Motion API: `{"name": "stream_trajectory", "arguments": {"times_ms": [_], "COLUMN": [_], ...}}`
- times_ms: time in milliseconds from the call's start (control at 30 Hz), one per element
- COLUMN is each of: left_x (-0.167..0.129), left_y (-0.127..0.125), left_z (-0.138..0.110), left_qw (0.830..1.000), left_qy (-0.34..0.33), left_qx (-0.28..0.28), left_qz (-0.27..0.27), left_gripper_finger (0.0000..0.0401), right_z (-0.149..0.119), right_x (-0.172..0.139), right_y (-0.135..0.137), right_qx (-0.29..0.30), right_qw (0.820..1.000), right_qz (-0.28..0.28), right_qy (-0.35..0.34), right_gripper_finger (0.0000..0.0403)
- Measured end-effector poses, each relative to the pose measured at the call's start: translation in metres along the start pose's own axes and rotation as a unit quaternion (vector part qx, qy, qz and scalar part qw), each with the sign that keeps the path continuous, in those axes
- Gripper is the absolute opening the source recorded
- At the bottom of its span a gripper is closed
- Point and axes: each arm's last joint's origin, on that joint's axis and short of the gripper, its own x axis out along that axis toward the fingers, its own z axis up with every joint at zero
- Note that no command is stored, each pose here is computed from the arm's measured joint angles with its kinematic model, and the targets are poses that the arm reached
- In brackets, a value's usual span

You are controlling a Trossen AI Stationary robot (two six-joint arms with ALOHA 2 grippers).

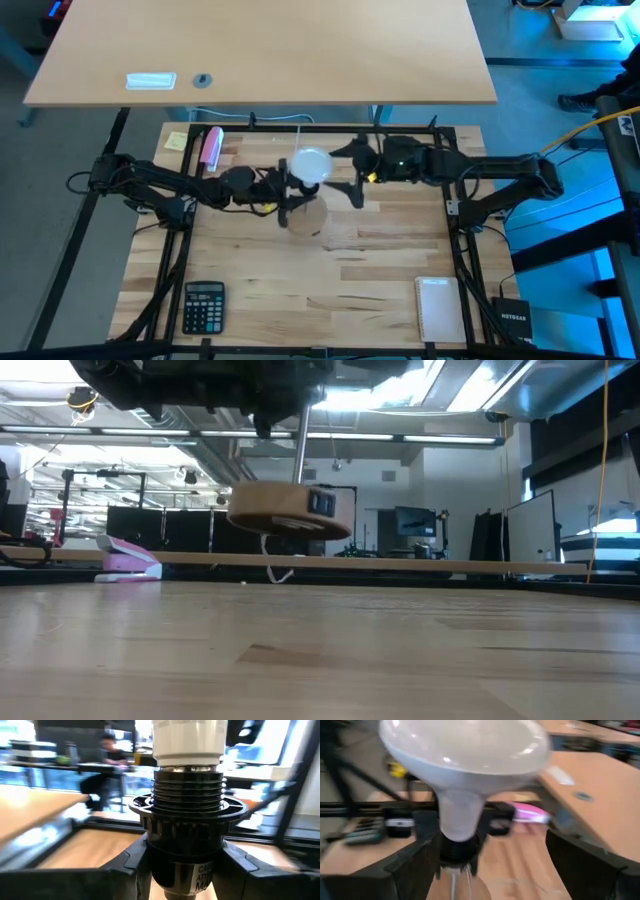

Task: Screw lightbulb
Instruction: Remove the white lightbulb from the brown lamp

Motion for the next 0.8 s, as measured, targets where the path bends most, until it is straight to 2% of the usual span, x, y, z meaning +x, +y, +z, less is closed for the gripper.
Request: {"name": "stream_trajectory", "arguments": {"times_ms": [133, 300, 400, 667, 800], "left_x": [0.000, -0.002, -0.003, -0.004, -0.004], "left_y": [0.012, 0.028, 0.034, 0.038, 0.036], "left_z": [-0.001, 0.000, 0.001, 0.001, 0.000], "left_qw": [0.996, 0.979, 0.968, 0.963, 0.964], "left_qy": [0.004, 0.008, 0.010, 0.010, 0.011], "left_qx": [0.027, 0.063, 0.073, 0.071, 0.070], "left_qz": [0.084, 0.196, 0.240, 0.260, 0.257], "left_gripper_finger": [0.0139, 0.0146, 0.0143, 0.0145, 0.0143], "right_z": [0.000, -0.002, -0.003, -0.017, -0.022], "right_x": [-0.006, 0.001, 0.014, 0.065, 0.079], "right_y": [-0.004, -0.006, -0.006, -0.007, -0.007], "right_qx": [0.028, 0.053, 0.056, 0.071, 0.079], "right_qw": [0.998, 0.993, 0.993, 0.977, 0.971], "right_qz": [-0.060, -0.101, -0.105, -0.176, -0.187], "right_qy": [0.010, 0.004, -0.016, -0.094, -0.126], "right_gripper_finger": [0.0362, 0.0362, 0.0362, 0.0362, 0.0362]}}
